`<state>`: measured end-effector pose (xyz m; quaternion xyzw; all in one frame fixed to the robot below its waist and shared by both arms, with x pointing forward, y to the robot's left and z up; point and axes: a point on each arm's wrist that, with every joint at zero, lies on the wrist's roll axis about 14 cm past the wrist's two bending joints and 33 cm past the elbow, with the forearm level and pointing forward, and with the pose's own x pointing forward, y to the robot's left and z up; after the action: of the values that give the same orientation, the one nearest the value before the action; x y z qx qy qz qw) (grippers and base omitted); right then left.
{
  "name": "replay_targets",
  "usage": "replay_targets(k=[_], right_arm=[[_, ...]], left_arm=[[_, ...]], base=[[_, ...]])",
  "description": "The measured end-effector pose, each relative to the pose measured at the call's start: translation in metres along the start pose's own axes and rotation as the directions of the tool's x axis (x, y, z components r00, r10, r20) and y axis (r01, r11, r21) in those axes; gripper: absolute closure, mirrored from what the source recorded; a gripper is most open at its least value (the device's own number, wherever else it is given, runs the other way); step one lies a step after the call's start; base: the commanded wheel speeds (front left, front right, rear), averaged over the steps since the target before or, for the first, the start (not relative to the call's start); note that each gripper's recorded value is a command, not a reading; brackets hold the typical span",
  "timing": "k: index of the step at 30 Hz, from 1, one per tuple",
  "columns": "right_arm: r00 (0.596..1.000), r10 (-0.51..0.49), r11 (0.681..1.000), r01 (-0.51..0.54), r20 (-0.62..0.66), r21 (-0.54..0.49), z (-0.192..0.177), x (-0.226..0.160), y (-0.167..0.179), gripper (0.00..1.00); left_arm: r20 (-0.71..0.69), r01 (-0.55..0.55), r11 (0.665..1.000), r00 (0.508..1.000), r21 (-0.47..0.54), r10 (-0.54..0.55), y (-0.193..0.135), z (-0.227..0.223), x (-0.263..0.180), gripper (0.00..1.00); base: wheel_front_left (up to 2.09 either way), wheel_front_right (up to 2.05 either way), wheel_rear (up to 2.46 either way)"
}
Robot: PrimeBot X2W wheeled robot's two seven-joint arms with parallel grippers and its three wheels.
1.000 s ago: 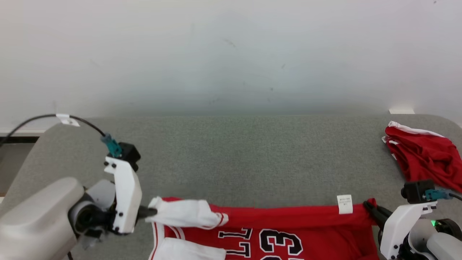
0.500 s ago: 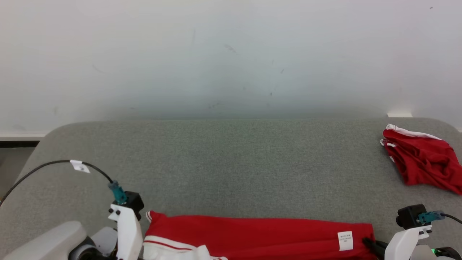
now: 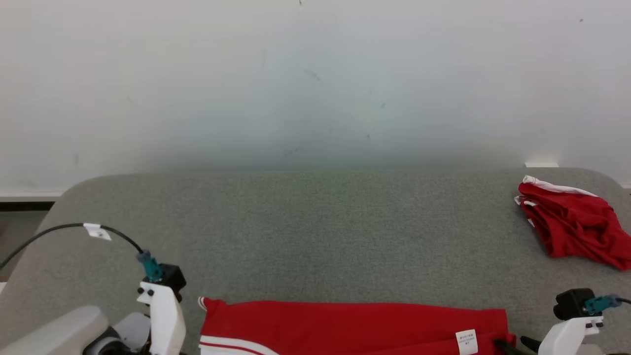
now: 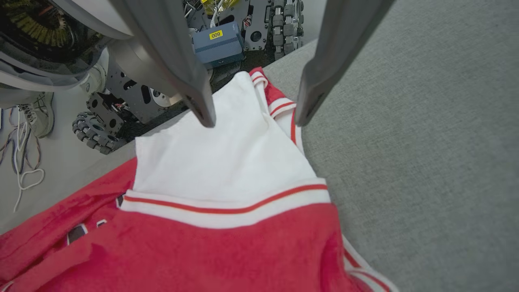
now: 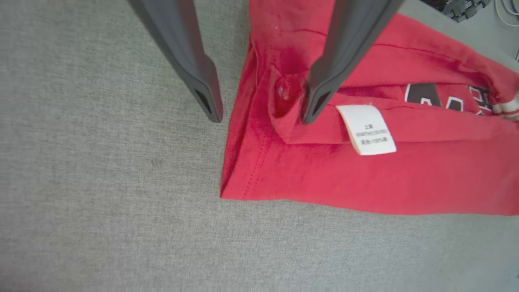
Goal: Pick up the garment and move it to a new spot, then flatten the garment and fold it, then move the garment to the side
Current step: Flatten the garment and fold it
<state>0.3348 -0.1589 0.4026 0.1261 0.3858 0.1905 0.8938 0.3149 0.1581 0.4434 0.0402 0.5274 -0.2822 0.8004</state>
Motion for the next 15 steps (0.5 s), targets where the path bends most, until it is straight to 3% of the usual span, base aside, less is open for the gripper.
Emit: replay_targets(k=[3, 7, 10, 15], right_arm=[[0.999, 0.02, 1.0, -0.021, 0.05, 0.013, 0.015, -0.007, 0.003, 0.0], [0.974, 0.041, 0.999, -0.043, 0.222, 0.003, 0.055, -0.021, 0.005, 0.0], [0.922, 0.043, 0.999, -0.044, 0.385, -0.006, 0.088, -0.034, 0.005, 0.0], [0.789, 0.026, 1.0, -0.018, 0.613, -0.019, 0.129, -0.059, 0.0, 0.0]], left_arm=[[0.075, -0.022, 1.0, 0.997, 0.016, 0.02, 0.004, 0.015, -0.013, 0.0], [0.27, -0.073, 0.996, 0.961, 0.051, 0.056, 0.009, 0.053, -0.034, 0.0], [0.455, -0.113, 0.992, 0.887, 0.055, 0.076, 0.01, 0.086, -0.052, 0.0], [0.671, -0.255, 0.966, 0.721, 0.025, 0.173, 0.026, 0.11, -0.073, 0.0]], base=[[0.0, 0.0, 0.0], [0.0, 0.0, 0.0], [0.0, 0.0, 0.0], [0.0, 0.0, 0.0]])
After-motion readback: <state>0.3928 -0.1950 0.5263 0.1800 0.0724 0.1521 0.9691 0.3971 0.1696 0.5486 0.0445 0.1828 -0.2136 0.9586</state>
